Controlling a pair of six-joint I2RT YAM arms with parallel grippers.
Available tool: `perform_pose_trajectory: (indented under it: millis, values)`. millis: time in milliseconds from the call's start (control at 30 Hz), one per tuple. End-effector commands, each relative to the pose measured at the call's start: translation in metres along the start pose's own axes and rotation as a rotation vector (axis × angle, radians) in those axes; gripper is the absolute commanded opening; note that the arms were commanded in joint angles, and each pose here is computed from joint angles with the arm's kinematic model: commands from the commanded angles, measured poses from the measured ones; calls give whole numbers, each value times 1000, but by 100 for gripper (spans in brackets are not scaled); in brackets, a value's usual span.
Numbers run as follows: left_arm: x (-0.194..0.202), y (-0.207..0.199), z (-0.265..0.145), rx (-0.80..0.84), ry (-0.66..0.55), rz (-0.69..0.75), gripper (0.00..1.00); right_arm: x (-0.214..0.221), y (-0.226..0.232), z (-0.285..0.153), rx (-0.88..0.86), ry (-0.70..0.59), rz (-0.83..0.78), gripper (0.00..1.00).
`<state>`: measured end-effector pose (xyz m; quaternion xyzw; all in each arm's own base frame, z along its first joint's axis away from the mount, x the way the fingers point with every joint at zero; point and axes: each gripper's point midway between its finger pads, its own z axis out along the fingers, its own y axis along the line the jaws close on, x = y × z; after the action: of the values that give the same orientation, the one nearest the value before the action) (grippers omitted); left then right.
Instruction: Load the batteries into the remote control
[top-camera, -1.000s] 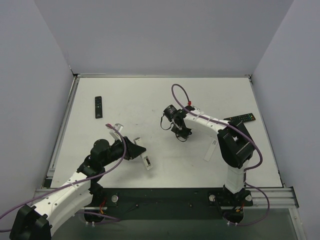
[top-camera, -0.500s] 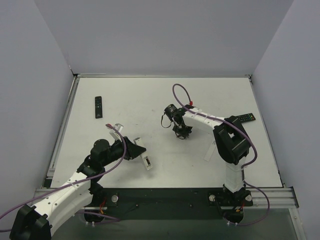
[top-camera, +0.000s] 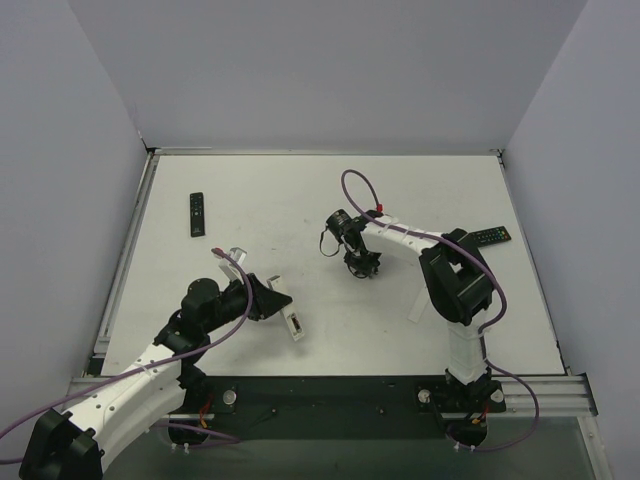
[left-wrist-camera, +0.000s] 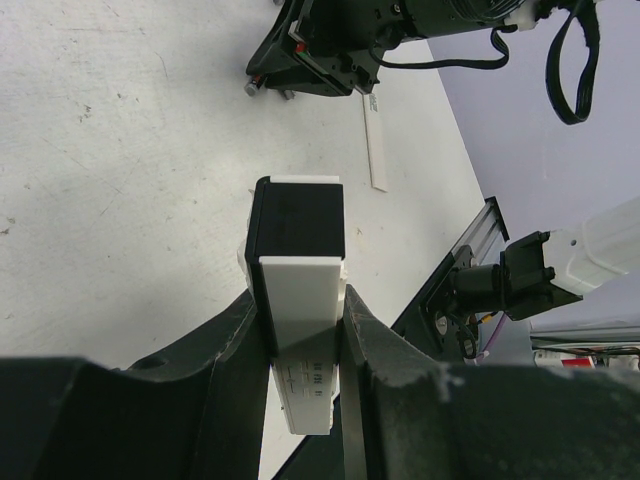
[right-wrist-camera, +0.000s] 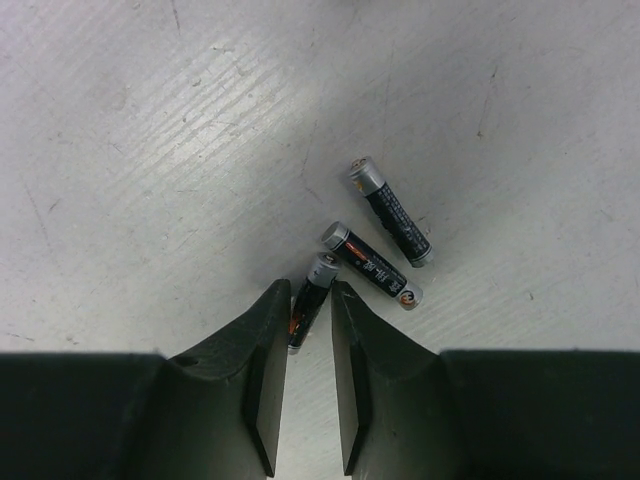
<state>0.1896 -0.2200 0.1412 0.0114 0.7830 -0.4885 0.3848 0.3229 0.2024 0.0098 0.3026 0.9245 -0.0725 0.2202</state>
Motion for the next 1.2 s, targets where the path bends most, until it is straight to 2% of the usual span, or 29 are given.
perform_pose_trajectory:
  millis: [0,200,333,500,767,900,1167]
  values:
    - [-13,-14,0,42,-38,28,0,-2,-9,3,44,-9,-9,17]
    - [-14,-17,-1,50,-42,14,0,0,-8,-2,8,-28,-98,0]
    - [-14,-18,0,57,-47,-8,0,1,0,-26,-85,-93,-238,0]
    - [-18,-23,1,84,-73,-60,0,-1,14,-73,-229,-263,-453,0]
    - [-26,-35,2,170,-131,-171,0,21,31,-167,-644,-489,-661,0]
    - [-30,-37,1,194,-156,-216,0,44,34,-215,-865,-547,-742,0]
    - [-41,-43,0,212,-191,-273,0,81,36,-261,-1117,-612,-878,0]
